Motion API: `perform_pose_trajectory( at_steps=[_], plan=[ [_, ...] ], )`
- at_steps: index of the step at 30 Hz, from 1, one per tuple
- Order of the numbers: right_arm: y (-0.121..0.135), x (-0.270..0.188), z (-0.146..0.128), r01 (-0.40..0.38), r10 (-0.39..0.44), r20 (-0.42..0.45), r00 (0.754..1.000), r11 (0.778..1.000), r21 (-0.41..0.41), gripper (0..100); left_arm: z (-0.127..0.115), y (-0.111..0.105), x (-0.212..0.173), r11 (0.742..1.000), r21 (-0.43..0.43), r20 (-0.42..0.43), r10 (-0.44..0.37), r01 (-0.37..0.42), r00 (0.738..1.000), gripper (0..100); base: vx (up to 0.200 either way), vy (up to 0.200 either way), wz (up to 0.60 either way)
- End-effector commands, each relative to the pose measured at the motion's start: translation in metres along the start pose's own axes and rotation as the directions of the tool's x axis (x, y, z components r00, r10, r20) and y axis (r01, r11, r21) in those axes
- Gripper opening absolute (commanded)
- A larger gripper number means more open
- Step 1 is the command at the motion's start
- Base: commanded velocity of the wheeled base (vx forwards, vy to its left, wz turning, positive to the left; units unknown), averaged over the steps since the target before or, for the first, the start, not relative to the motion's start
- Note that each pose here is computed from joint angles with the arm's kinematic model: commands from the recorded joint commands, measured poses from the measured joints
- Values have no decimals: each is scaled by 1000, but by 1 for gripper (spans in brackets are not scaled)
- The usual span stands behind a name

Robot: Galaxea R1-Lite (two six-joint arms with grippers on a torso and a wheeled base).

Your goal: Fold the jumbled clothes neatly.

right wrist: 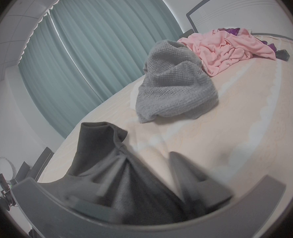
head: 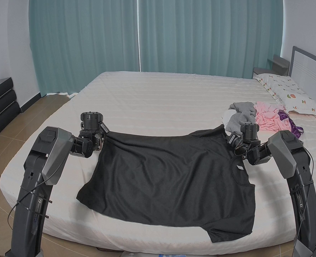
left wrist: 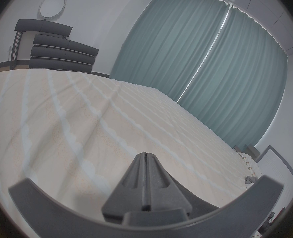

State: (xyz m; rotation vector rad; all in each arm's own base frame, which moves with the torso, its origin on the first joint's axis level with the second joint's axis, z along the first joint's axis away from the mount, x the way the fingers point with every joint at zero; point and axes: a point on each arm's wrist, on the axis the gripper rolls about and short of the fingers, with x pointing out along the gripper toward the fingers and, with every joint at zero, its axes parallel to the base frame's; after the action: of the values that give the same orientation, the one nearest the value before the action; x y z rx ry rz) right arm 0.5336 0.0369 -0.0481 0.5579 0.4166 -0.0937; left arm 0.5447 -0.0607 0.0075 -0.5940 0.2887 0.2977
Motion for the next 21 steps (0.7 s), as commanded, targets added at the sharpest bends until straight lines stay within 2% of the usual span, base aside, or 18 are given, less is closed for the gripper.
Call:
perform_pose_trajectory(
  at_steps=[1,8,12,16,20,21],
  plan=[
    [5,-2,1,-12,12,4,1000,1000,0,0,-2,1,1,1000,1,-1,2,-2,1000,0,0,0,0],
    [17,-6,14,-50,49,62,997,999,21,0,-2,1,1,1000,3,-3,3,-3,1000,0,0,0,0],
    [30,-12,34,-82,78,114,990,996,35,0,-3,6,4,997,70,9,17,-17,1000,0,0,0,0],
    [44,-20,56,-115,107,177,978,993,35,0,-1,6,5,997,71,31,26,-28,999,0,0,0,0],
    [53,-23,63,-127,117,207,971,991,32,0,1,4,4,997,68,36,20,-23,999,0,0,0,0],
    [63,-24,77,-141,127,273,954,989,32,0,6,-1,1,998,60,49,8,-11,999,0,0,0,0]
  ],
)
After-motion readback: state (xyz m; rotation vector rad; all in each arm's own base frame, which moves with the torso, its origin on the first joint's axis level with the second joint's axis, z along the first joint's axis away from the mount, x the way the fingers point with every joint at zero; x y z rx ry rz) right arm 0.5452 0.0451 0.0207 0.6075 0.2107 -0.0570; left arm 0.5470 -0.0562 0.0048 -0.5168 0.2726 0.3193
